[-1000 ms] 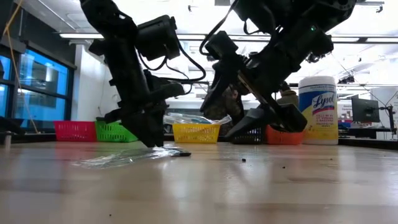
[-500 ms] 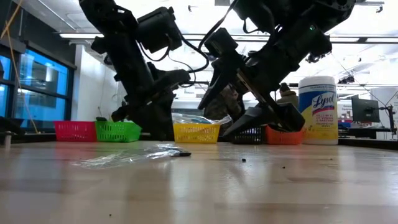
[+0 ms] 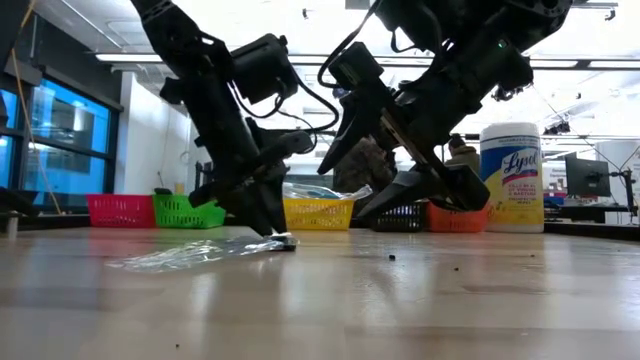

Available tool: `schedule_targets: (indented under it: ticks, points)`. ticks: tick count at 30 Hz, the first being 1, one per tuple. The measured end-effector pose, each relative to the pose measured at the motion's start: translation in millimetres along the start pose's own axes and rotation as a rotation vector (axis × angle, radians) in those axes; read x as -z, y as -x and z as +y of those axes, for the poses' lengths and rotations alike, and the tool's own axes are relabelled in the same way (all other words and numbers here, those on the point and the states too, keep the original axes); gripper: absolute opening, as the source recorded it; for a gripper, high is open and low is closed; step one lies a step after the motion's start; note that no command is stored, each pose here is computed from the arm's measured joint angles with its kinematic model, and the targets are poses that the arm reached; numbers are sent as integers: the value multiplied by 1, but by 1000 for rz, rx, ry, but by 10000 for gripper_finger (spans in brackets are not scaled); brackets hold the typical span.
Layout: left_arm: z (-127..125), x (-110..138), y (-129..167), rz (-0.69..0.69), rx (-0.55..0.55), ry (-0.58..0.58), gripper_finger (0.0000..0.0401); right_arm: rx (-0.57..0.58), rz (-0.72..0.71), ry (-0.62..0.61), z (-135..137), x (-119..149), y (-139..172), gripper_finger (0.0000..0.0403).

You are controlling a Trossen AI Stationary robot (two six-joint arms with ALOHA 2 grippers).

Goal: Pick & Place Travel size toiletries
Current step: Put the black comb into the green bin

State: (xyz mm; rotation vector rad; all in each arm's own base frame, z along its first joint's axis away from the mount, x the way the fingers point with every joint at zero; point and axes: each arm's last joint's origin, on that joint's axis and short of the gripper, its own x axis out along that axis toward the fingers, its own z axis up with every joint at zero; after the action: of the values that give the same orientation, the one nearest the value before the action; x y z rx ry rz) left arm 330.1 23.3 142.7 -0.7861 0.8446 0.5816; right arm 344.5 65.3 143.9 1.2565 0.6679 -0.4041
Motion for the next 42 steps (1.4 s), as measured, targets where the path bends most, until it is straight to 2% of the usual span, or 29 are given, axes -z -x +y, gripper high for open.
schedule_targets:
  ticks: [10, 21, 30, 35, 42]
  points:
    - [-5, -2, 1, -10, 58, 3, 108, 0, 0, 0, 0, 0, 0, 258]
    - [-2, 0, -1, -6, 22, -26, 108, 1, -1, -1, 0, 0, 0, 258]
    - [-1, 1, -9, -19, -3, -27, 108, -12, -34, -75, 2, 6, 1, 258]
    - [1, 3, -15, -3, -5, -29, 108, -5, -127, -69, -1, 5, -6, 258]
    - [2, 4, -16, 12, -9, -56, 108, -43, -111, -62, -4, 11, -34, 258]
